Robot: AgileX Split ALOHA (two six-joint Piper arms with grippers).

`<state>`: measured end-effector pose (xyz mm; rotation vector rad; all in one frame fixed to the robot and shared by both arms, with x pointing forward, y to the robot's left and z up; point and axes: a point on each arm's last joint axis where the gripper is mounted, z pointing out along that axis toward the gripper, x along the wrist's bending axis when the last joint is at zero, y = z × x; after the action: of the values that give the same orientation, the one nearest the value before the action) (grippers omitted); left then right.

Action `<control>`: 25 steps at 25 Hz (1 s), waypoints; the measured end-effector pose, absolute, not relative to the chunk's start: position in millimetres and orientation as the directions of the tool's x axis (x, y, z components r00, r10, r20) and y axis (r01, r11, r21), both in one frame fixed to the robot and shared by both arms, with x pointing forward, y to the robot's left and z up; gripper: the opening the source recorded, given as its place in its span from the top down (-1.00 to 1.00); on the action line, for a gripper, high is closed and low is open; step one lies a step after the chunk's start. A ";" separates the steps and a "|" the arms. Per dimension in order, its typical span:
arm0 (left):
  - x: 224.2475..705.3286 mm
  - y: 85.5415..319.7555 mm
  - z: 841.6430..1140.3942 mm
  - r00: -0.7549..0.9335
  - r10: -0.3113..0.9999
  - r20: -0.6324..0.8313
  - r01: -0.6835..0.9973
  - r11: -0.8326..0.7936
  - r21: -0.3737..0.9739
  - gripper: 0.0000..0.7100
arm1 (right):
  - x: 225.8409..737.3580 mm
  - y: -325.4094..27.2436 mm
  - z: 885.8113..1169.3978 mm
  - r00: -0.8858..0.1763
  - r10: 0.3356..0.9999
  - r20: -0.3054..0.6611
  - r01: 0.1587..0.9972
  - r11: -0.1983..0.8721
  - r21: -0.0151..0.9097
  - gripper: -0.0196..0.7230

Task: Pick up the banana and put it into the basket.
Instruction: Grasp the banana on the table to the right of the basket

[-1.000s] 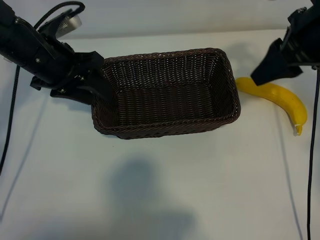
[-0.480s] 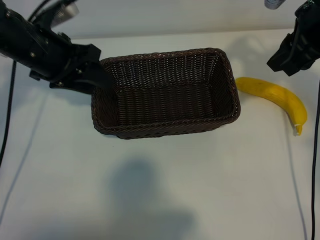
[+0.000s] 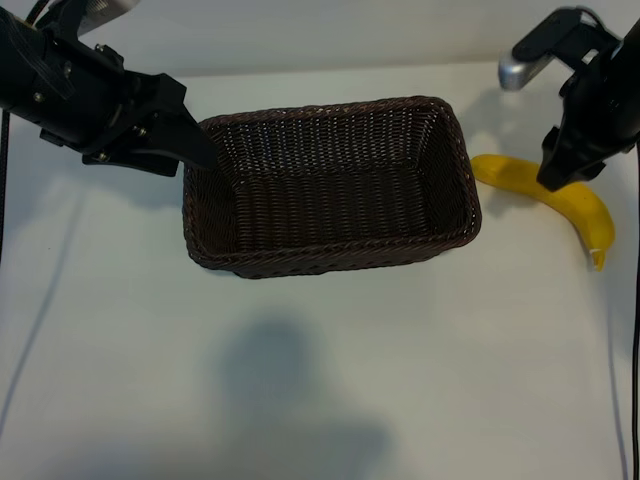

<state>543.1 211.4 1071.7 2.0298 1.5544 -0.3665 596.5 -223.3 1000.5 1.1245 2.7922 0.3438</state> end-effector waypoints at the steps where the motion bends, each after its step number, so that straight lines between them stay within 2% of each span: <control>1: 543.1 211.4 1071.7 0.294 0.799 -0.525 0.949 -0.179 0.259 -0.52 | 598.7 -223.7 994.3 -0.719 0.695 -0.018 0.673 0.702 0.235 -0.34; 7: 543.2 211.6 1071.8 0.294 0.800 -0.523 0.949 -0.179 0.259 -0.52 | 611.3 -227.4 977.6 -0.688 0.720 -0.086 0.690 0.686 0.231 -0.35; 12: 543.2 211.6 1071.8 0.298 0.799 -0.522 0.948 -0.183 0.261 -0.52 | 617.2 -227.7 960.1 -0.678 0.731 -0.081 0.705 0.677 0.210 -0.41; 20: 543.3 211.7 1071.7 0.299 0.800 -0.521 0.947 -0.183 0.262 -0.52 | 627.3 -226.6 947.4 -0.666 0.737 -0.114 0.699 0.670 0.250 -0.43; 25: 543.4 211.7 1071.7 0.299 0.800 -0.520 0.947 -0.183 0.263 -0.52 | 631.1 -226.6 935.7 -0.669 0.734 -0.119 0.697 0.675 0.243 -0.43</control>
<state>543.4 211.7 1071.7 2.0351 1.5504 -0.3593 631.1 -226.6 935.7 1.1605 2.6817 0.2621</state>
